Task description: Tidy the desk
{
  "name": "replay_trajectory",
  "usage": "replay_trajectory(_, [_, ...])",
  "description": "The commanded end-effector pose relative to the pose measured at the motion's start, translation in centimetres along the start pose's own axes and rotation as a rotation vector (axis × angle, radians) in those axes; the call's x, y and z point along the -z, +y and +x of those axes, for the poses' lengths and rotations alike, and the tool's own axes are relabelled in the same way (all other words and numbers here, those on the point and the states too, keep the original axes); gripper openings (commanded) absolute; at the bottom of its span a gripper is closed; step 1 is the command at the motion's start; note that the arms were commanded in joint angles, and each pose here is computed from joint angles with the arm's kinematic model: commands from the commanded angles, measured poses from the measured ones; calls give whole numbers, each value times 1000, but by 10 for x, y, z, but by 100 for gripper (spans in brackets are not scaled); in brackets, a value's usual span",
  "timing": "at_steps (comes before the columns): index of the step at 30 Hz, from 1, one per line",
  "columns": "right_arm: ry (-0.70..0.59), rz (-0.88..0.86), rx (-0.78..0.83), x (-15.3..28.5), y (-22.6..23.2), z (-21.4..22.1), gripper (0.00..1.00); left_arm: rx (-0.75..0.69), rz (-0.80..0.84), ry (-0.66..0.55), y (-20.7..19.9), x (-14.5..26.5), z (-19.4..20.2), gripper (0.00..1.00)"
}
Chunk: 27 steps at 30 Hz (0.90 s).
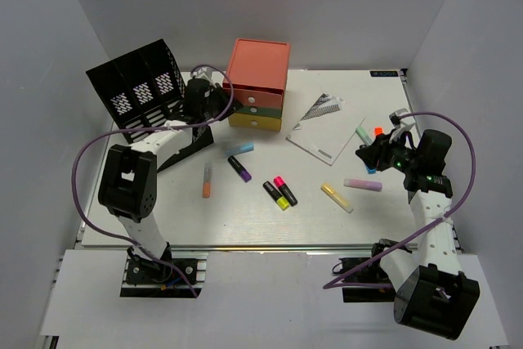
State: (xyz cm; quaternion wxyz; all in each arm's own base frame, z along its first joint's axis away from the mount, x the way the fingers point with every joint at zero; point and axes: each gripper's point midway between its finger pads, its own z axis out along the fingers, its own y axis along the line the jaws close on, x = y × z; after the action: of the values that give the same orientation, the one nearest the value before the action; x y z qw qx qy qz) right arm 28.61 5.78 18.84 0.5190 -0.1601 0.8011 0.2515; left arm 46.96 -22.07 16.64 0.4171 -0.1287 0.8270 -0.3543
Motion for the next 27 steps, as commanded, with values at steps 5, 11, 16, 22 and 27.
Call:
replay_trajectory(5, [-10, 4, 19, -1, -3, -2, 40, 7, 91, -91, -33, -7, -32, 12])
replay_trajectory(11, [-11, 4, 20, -1, -3, -3, 40, 3, 104, -112, -37, -10, -38, 14])
replay_trajectory(16, [-11, 4, 21, -1, -3, -3, 40, -4, 114, -106, -38, -13, -38, 14])
replay_trajectory(22, [-11, 4, 23, -1, -3, -3, 41, -20, 136, -75, -40, -3, -28, 14])
replay_trajectory(27, [-11, 2, 24, -1, -2, -3, 41, -78, 173, -2, -34, 15, 0, 11])
